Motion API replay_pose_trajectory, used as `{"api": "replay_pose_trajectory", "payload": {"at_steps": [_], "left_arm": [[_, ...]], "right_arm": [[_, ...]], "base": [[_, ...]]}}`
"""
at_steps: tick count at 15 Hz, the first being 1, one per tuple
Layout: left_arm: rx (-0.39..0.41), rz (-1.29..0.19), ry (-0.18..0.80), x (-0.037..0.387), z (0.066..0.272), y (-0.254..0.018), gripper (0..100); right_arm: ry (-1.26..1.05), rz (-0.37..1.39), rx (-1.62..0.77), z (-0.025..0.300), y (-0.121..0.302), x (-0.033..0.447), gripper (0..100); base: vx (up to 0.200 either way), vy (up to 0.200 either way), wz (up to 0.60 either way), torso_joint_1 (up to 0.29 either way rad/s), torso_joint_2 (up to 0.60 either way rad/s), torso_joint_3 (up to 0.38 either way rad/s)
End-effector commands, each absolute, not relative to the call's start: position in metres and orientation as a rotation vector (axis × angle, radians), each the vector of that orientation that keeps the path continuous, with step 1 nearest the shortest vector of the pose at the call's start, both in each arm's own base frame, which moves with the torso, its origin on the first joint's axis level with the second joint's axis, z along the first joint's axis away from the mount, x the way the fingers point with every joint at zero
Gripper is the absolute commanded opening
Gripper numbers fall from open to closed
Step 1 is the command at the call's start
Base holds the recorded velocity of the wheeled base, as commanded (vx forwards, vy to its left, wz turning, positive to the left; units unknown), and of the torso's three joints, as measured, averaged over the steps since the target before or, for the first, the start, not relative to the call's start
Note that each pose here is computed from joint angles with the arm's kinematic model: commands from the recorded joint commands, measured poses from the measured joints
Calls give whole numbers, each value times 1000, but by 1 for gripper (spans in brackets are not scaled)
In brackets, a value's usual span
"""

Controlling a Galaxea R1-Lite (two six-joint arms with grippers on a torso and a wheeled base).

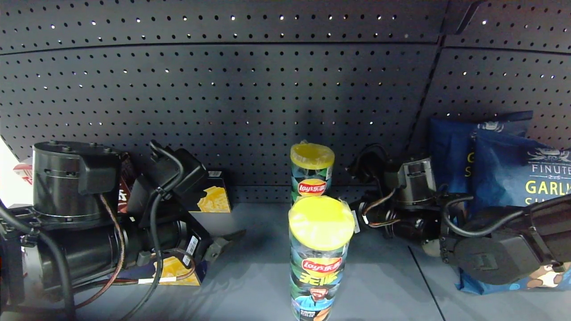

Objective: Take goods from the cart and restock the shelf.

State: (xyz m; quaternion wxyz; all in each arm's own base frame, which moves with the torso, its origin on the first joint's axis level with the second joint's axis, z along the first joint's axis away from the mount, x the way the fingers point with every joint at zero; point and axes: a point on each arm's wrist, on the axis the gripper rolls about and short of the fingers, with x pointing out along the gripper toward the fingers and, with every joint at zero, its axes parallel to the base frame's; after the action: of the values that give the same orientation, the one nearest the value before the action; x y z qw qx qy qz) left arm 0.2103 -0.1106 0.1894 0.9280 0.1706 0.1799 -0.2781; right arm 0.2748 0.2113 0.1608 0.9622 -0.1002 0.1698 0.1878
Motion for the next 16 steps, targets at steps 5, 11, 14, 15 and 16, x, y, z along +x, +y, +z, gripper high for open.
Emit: {"api": "replay_pose_trajectory", "payload": {"at_steps": [5, 11, 14, 15, 16], "left_arm": [[349, -570, 373, 210, 188, -111, 100], [343, -554, 335, 205, 198, -104, 100], [315, -483, 271, 176, 208, -77, 100], [309, -437, 266, 166, 206, -63, 100], [305, -409, 258, 159, 205, -55, 100]], "right_arm": [[347, 385, -206, 160, 212, 273, 100], [233, 379, -145, 203, 195, 251, 100], [147, 389, -102, 230, 160, 207, 100], [132, 397, -95, 231, 148, 192, 100], [111, 415, -89, 234, 140, 181, 100]], "base": [[0, 0, 0, 0, 0, 0], [0, 0, 0, 0, 0, 0], [0, 0, 0, 0, 0, 0], [0, 0, 0, 0, 0, 0], [0, 0, 0, 0, 0, 0]]}}
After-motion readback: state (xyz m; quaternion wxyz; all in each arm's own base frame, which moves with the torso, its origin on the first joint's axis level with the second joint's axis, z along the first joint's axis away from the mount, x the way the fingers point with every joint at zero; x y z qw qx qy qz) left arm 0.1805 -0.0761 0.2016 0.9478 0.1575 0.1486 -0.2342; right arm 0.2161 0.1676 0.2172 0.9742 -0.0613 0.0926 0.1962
